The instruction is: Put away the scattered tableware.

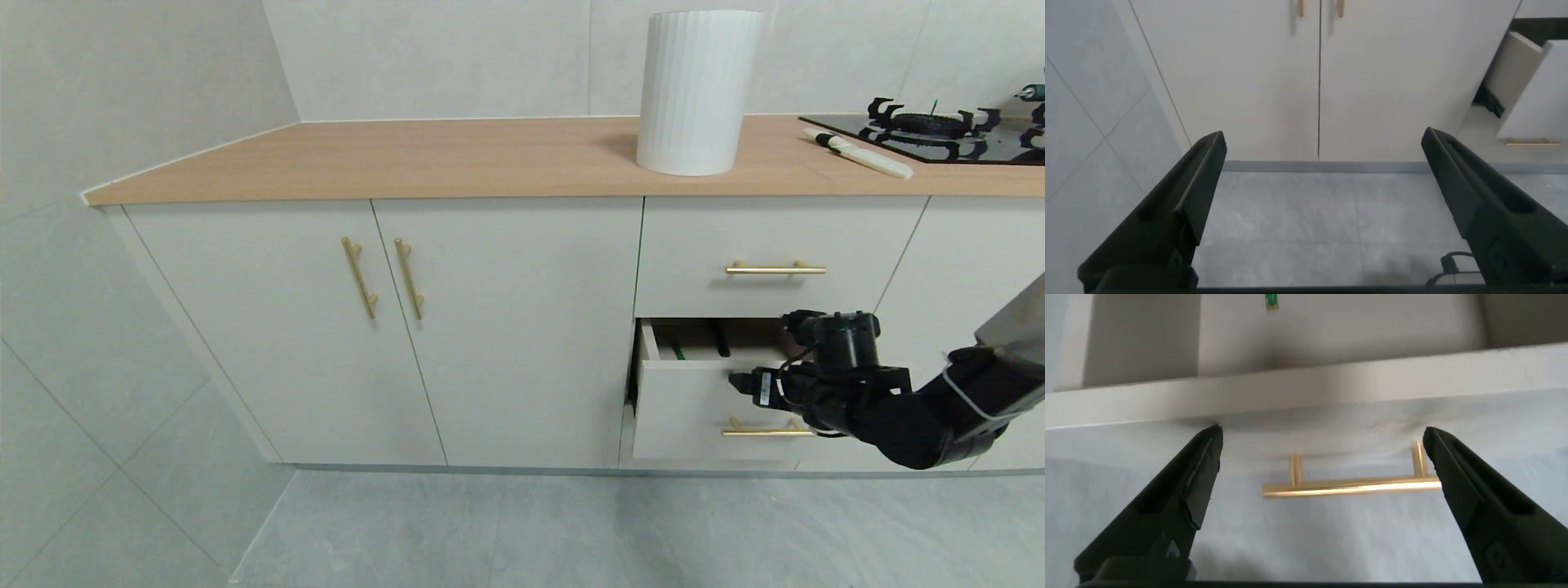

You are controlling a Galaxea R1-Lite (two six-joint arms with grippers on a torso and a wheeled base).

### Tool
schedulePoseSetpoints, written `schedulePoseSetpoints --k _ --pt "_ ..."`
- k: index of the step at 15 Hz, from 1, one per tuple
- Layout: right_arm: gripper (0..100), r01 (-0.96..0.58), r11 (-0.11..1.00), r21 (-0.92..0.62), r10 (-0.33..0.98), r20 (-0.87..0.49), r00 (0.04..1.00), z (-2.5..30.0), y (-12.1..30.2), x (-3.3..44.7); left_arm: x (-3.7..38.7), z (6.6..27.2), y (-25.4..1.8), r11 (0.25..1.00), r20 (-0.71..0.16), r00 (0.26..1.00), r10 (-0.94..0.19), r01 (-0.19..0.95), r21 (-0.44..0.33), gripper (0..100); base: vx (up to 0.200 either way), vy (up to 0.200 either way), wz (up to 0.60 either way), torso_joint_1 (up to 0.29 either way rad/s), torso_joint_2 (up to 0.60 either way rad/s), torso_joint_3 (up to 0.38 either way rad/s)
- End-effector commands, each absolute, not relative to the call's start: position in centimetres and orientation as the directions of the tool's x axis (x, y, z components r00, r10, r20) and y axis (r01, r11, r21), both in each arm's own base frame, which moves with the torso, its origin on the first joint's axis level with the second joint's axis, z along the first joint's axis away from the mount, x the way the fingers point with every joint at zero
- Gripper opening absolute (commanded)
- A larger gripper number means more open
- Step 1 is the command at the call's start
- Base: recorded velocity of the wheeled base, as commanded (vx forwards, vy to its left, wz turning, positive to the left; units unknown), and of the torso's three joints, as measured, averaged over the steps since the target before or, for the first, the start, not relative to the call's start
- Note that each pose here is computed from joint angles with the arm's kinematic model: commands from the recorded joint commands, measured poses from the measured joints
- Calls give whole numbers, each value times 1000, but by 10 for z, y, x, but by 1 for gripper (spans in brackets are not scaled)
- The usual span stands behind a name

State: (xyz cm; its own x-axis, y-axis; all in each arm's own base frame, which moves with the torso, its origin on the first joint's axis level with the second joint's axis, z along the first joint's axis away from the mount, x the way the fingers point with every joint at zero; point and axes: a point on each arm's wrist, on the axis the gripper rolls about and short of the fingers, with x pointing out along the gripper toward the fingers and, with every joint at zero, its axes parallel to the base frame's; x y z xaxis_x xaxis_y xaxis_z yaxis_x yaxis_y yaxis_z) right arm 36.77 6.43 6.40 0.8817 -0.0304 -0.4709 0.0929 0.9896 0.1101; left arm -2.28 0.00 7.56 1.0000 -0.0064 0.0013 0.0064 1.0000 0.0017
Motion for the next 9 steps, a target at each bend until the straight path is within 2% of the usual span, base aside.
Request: schedulePoseSetpoints --k 1,4,9 --pt "100 144 985 96 -78 -496 865 33 51 378 -23 76 0 1000 2 1000 -8 8 2 100 0 0 0 0 0 0" --pt "100 152 983 103 -86 -473 877 25 49 384 -23 76 0 1000 2 1000 -6 6 2 100 0 0 0 0 0 0" --pt "100 237 965 109 -184 -359 915 11 51 411 -23 76 0 1000 2 1000 -8 8 2 100 0 0 0 0 0 0"
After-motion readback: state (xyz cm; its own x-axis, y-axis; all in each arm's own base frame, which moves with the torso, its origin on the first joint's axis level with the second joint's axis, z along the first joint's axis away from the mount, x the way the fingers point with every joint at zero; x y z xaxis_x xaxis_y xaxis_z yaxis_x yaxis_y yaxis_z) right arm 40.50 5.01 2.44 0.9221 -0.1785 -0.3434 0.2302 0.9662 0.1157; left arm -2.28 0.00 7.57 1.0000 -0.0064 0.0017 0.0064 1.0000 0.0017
